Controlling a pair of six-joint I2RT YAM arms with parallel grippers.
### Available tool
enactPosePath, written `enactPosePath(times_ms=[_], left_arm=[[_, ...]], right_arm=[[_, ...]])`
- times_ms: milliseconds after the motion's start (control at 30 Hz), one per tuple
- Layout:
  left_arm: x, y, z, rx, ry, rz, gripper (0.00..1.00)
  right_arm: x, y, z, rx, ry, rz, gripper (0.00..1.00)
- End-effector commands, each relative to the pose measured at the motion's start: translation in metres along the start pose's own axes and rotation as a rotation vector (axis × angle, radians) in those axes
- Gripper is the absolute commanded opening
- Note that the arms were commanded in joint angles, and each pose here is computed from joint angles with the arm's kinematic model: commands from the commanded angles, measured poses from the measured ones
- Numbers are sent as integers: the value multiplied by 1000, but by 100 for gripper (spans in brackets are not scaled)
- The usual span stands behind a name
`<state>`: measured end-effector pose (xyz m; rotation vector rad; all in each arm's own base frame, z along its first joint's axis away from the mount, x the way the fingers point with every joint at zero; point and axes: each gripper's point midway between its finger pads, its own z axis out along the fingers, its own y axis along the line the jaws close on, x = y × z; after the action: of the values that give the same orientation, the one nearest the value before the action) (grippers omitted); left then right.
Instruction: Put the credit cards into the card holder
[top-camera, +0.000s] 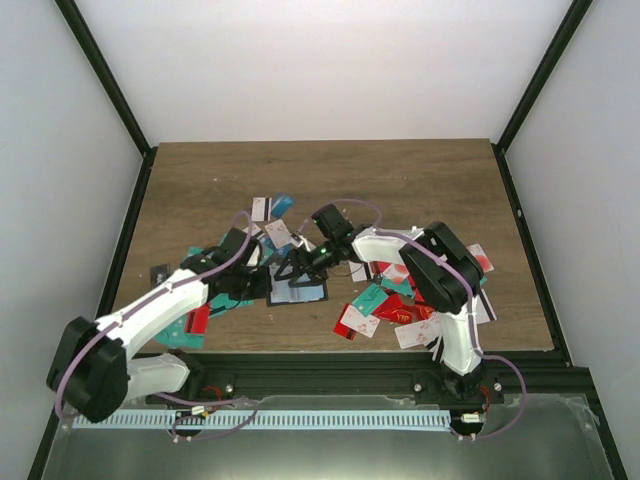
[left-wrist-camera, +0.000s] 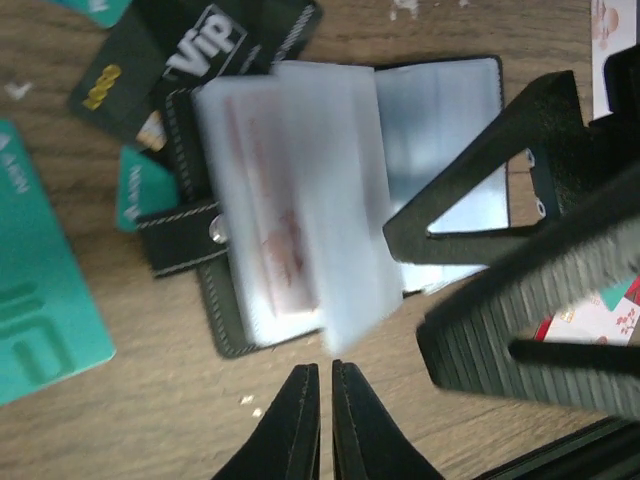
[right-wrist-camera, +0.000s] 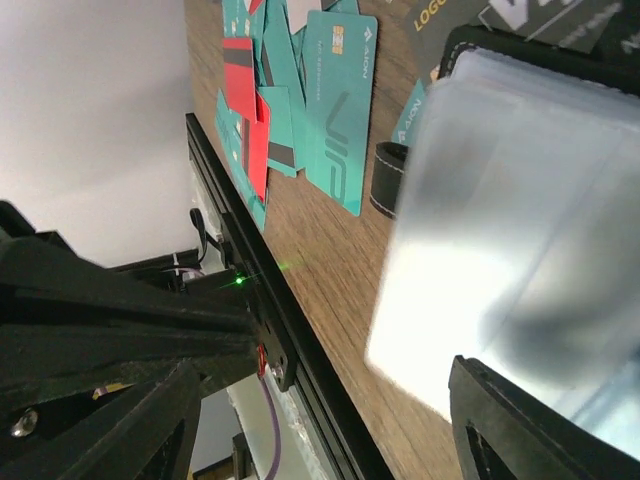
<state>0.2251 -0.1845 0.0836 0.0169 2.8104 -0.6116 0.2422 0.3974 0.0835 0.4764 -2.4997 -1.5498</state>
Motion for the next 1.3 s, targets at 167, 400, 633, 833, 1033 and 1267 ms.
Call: enactPosePath(times_ms=[167,400,633,833,1033,1267], left_arm=[[19,13,-24,12,-43,-72,10],[13,-30,-24,199,-25,24,13],[11,-95,0,290,48,206,17],[20,-151,31,368,128,311,19],[23,-181,52,404,156,339,18],[37,-185,64,398,191,360,18]], right_arm=[[-4,32,9,-18,27,-64,71],[10,40,-36,153,-76,-104,74],[62,-27,-129,481,-271,146,79],[128,-76,-203,813,-416,512,99],[170,-84,-233,916,-485,704,100],[196,-103,-227,878,-484,915,100]])
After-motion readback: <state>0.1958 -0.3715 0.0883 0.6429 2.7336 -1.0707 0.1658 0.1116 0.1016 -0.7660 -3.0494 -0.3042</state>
